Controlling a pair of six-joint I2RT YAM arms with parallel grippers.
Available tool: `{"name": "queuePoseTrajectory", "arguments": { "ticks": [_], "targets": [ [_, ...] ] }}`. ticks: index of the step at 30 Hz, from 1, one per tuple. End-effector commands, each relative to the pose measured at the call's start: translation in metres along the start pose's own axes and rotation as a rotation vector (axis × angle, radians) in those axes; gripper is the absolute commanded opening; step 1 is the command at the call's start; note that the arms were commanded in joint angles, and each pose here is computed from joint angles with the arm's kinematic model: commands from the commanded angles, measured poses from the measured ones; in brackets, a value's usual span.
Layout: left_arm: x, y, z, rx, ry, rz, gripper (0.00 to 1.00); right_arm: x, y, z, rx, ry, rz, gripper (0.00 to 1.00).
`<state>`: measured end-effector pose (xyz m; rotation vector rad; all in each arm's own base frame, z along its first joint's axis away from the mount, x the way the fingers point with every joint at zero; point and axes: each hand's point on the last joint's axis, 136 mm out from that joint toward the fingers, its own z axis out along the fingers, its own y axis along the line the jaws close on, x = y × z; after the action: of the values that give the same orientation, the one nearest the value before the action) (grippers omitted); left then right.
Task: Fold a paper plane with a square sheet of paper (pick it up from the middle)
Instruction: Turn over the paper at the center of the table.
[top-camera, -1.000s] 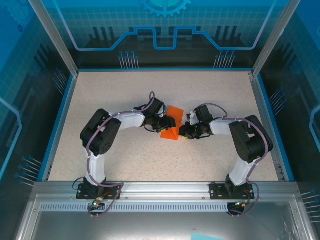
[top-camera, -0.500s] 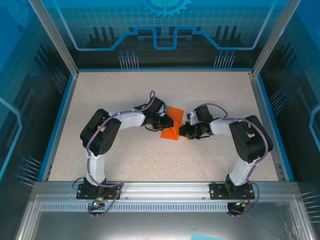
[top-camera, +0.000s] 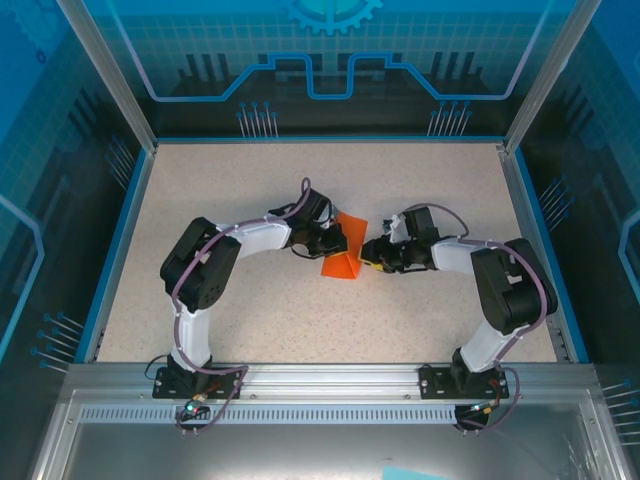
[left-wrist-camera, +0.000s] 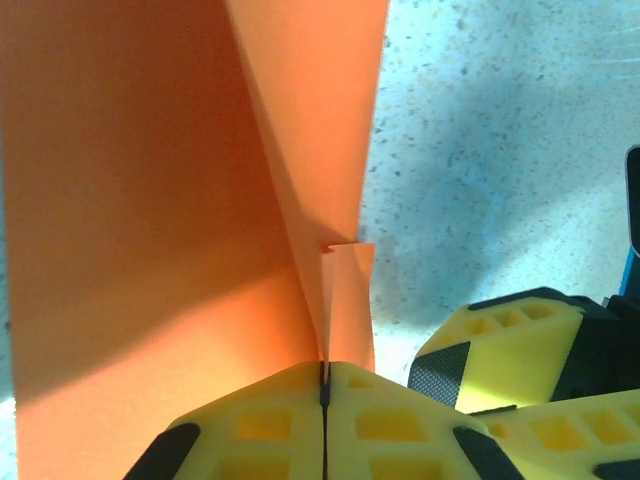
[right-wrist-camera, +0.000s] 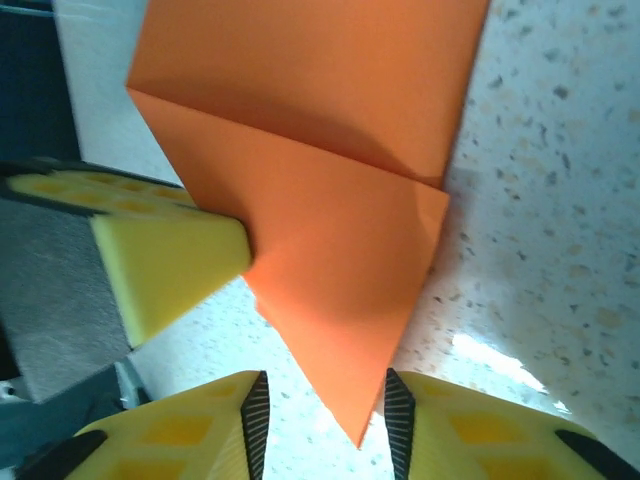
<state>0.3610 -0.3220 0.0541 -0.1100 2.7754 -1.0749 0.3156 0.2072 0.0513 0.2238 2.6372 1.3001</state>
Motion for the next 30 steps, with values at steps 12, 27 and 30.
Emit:
{"name": "queuePoseTrajectory", "arguments": {
  "ticks": [12,27,30],
  "targets": [
    [-0.024,-0.077,-0.079,0.177,-0.074,0.043,0.07,-0.015,0.053,-0.033,-0.263,-0.054,0.031,0.62],
    [-0.024,-0.099,-0.099,0.302,-0.098,0.019,0.07,-0.028,0.107,-0.063,-0.455,-0.092,0.033,0.6],
    [-0.018,-0.095,-0.098,0.297,-0.075,0.028,0.08,-0.027,0.111,-0.066,-0.466,-0.091,0.03,0.57]
  ]
}}
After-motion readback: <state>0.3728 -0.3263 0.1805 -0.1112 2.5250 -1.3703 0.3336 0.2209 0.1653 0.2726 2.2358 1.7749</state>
